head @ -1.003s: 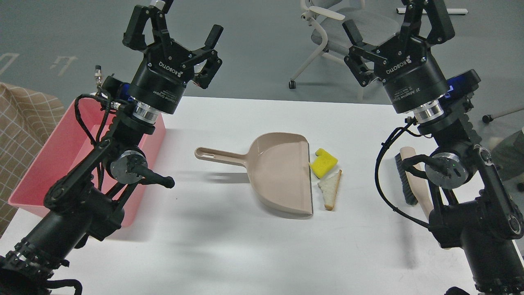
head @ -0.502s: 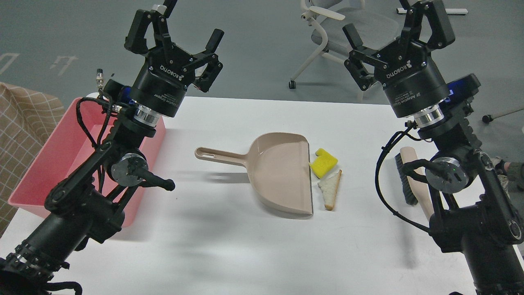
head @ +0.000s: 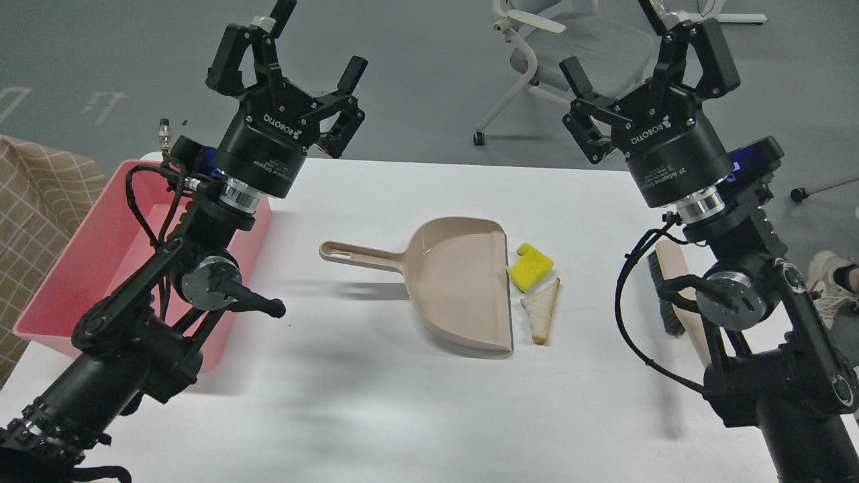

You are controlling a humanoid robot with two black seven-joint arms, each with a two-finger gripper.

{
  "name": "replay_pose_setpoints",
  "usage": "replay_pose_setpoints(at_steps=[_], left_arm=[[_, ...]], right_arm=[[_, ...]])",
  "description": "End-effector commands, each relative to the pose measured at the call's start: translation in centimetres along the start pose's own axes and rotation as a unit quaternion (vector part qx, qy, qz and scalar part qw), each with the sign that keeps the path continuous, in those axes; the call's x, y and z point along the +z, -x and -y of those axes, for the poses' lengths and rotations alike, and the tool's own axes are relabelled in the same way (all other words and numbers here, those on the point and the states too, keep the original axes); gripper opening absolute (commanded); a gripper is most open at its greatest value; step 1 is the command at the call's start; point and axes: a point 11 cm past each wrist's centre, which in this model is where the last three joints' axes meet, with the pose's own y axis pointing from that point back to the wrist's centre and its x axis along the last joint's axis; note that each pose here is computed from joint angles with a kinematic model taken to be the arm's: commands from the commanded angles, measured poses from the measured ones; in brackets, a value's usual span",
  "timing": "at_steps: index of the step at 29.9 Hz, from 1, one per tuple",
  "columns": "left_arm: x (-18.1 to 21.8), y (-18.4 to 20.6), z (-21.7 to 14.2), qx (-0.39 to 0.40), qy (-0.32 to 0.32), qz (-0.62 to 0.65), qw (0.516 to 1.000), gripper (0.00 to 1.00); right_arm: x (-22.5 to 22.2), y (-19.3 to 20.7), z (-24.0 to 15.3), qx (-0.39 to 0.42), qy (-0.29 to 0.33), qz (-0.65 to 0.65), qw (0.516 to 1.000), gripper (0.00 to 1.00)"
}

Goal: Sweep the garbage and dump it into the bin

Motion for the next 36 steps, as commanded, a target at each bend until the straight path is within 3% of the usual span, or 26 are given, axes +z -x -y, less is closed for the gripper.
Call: replay_pose_setpoints(at_steps=[1,8,13,19,23,31,36], left_arm=[[0.2,-0.1,0.0,0.001,-0.006,0.021,1.000,0.98],[0.5,0.4,-0.4,-0.006,-0.026,0.093,0.995,0.98],[-0.3,2.0,-3.1,-0.005,-0.046,0.115,0.992,0.98],[-1.7,1.3,-6.2,0.045,-0.074,0.143,0.986,0.98],[-2.1,2.8,-8.3,0.055,-0.081,0.124,0.987,0.98],[-6.3,5.9,-12.4,0.076,-0.136,0.162,0.974,0.98],[-7.8,6.8,-13.1,0.089,-0.150,0.175,0.969,0.98]], right_arm=[[0.3,-0.1,0.0,0.010,0.009,-0.014,1.000,1.00],[0.8,-0.7,0.0,0.035,0.034,-0.050,0.998,1.00],[0.5,0.2,0.5,0.025,0.053,-0.056,0.997,1.00],[-1.1,-2.3,-0.8,0.018,0.099,-0.126,0.987,1.00],[-2.0,-3.6,-1.6,0.030,0.111,-0.153,0.982,1.00],[-2.5,-3.4,-1.0,0.053,0.073,-0.126,0.988,1.00],[-1.9,-2.2,0.0,0.052,0.048,-0.091,0.993,1.00]])
